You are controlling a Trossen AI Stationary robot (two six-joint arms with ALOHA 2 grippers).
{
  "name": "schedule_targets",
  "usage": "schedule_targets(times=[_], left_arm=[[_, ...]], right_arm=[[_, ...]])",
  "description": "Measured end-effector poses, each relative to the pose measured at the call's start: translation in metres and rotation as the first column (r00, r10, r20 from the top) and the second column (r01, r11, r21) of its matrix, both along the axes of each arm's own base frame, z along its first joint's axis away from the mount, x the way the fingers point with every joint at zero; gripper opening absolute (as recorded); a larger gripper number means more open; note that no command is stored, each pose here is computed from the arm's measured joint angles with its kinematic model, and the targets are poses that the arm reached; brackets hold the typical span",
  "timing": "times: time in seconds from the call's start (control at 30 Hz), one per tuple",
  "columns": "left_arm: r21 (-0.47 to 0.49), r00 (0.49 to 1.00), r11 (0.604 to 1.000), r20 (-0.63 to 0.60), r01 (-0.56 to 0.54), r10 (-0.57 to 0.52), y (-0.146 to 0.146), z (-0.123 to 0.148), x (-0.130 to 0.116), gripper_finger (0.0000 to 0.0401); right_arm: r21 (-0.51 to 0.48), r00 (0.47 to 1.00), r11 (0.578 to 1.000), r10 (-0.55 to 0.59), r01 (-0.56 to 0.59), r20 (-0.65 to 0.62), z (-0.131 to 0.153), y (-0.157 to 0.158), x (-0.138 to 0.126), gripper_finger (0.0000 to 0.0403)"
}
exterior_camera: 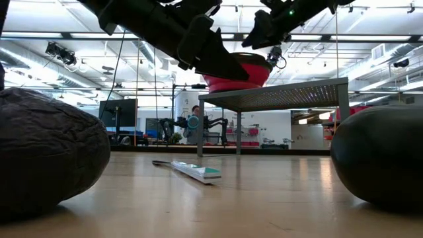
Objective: Pick & Place Fruit
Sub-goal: Put the mangosteen into the red strainer bowl
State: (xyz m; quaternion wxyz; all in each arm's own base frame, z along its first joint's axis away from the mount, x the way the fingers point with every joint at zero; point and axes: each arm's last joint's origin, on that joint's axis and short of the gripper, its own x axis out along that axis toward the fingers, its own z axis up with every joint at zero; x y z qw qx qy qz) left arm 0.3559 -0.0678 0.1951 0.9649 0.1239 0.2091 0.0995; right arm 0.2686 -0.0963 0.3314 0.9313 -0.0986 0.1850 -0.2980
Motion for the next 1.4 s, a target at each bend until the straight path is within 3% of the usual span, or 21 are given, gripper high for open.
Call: schedule_targets(times=[0.23,0.4,0.5,0.6,0.73,0.83,0.97,1.07,1.3,1.4], left_arm=[[0.006,1.0,1.0,-0.004,-0.012,0.012,0.0,0.0,0.0,0.0387],[-0.008,1.0,1.0,-0.002,-0.012,0.012,0.0,-0.001,0.0,0.0387],[-0.013,1.0,1.0,-0.001,-0.013,0.013,0.0,0.0,0.0,0.0387],[-0.011,1.0,1.0,-0.004,-0.014,0.014,0.0,-0.001,0.0,0.0387],[0.0,0.999,1.0,-0.017,-0.028,0.028,0.001,-0.002,-0.001,0.0387],[0.001,0.999,1.0,-0.017,-0.031,0.031,0.001,-0.002,-0.001,0.0387],[0.001,0.999,1.0,-0.017,-0.031,0.031,0.001,-0.002,-0.001,0.0387],[0.001,0.999,1.0,-0.016,-0.028,0.028,0.001,-0.002,-0.001,0.0387],[-0.044,0.999,0.998,0.011,0.047,-0.047,-0.002,0.001,0.001,0.0387],[-0.041,0.999,0.998,-0.006,0.047,-0.047,-0.002,-0.001,0.0,0.0387]], right_arm=[[-0.041,0.99,0.996,0.079,-0.074,0.114,0.02,0.023,-0.004,0.0325],[-0.059,0.981,0.988,0.152,-0.146,0.122,0.027,0.043,-0.007,0.0325],[-0.038,0.976,0.98,0.2,-0.198,0.086,0.023,0.057,-0.007,0.0325],[0.054,0.968,0.968,0.241,-0.245,0.073,0.017,0.074,-0.006,0.0325],[0.232,0.949,0.921,0.315,-0.313,0.033,0.004,0.093,-0.009,0.0325],[0.335,0.908,0.858,0.418,-0.389,-0.016,-0.004,0.109,-0.013,0.0325],[0.415,0.823,0.761,0.566,-0.498,-0.051,-0.012,0.136,-0.016,0.0325],[0.419,0.779,0.728,0.623,-0.543,-0.073,-0.017,0.157,-0.016,0.0325],[0.374,0.783,0.773,0.6,-0.513,-0.165,-0.03,0.187,-0.017,0.0325],[0.41,0.773,0.755,0.613,-0.512,-0.164,-0.034,0.194,-0.016,0.0325]])
